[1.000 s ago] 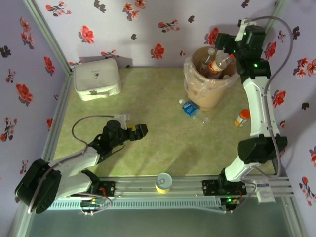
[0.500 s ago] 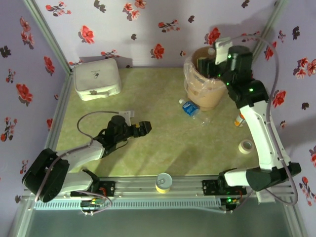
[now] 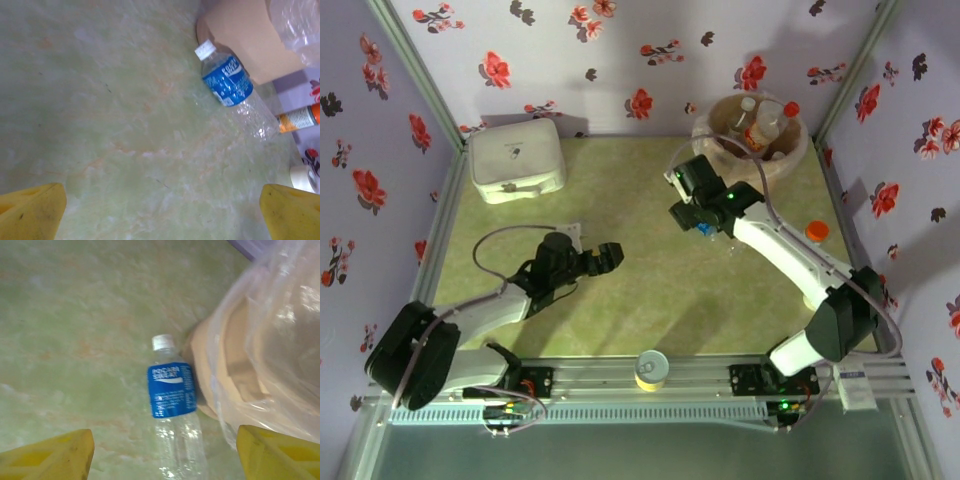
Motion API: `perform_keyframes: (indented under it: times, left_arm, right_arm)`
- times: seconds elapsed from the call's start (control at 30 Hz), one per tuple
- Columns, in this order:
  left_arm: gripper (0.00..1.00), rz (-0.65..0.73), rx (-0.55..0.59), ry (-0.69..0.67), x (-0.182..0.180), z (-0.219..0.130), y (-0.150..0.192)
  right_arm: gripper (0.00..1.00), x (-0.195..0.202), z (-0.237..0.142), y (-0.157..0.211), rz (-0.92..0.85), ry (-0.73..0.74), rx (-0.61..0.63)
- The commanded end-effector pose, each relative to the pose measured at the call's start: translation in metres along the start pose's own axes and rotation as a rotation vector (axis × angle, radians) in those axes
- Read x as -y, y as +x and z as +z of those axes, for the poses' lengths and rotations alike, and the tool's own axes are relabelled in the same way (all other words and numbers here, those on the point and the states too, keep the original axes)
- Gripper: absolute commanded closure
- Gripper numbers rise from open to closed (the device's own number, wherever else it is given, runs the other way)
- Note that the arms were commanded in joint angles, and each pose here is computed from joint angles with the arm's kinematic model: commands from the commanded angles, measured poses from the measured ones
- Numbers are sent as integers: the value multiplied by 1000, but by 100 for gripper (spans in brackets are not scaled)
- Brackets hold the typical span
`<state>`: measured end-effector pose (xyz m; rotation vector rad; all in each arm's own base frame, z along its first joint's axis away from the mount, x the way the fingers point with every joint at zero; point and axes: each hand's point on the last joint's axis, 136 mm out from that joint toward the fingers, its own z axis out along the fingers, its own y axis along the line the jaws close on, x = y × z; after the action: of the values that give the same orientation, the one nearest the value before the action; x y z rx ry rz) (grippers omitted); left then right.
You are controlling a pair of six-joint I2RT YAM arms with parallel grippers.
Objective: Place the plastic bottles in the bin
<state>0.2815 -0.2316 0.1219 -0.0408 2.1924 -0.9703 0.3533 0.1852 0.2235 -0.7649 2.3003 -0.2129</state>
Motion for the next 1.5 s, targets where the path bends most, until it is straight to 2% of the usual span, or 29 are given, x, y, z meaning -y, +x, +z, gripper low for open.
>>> perform_keyframes:
  times: [0.0,0.1,0.17,0.23,0.37,0.6,0.67,0.87,1.1,1.2,1.3,1.4,1.47]
  left_arm:
    - [0,-31,58,-43,-7,-13,-14]
    - [0,7,73,-18,20,-18,-38]
    - [0,32,112,-18,42,-21,-66]
    - [0,30,169,-5,64,-19,-97]
    - [0,36,241,51,118,2,-153]
    - [0,77,244,120,197,76,-209]
    - [0,88,229,126,208,105,-212]
    - [0,113,176,164,243,162,-206]
    - [1,119,133,125,236,200,-191]
    - [2,126,124,99,227,208,-186]
    - [2,134,111,83,220,213,-182]
    - [3,134,112,77,217,214,-183]
    - [3,131,112,73,215,215,-184]
  right_arm:
    - [25,65,-71,-69,195,165,312]
    - [25,115,-133,-100,331,263,467]
    - [25,149,-161,-102,428,358,524]
    - [25,178,-172,-94,525,432,558]
    - [25,227,-177,-69,723,480,583]
    - [16,257,-151,-46,869,410,521]
    - [15,264,-141,-36,907,402,500]
    - [18,272,-118,-28,990,297,518]
    - [20,263,-78,-46,981,163,534]
    - [24,268,-63,-49,993,167,539]
    - [34,272,-54,-57,1008,154,572]
    - [50,272,-53,-62,1026,130,599]
    - [63,273,-53,-64,1033,129,616]
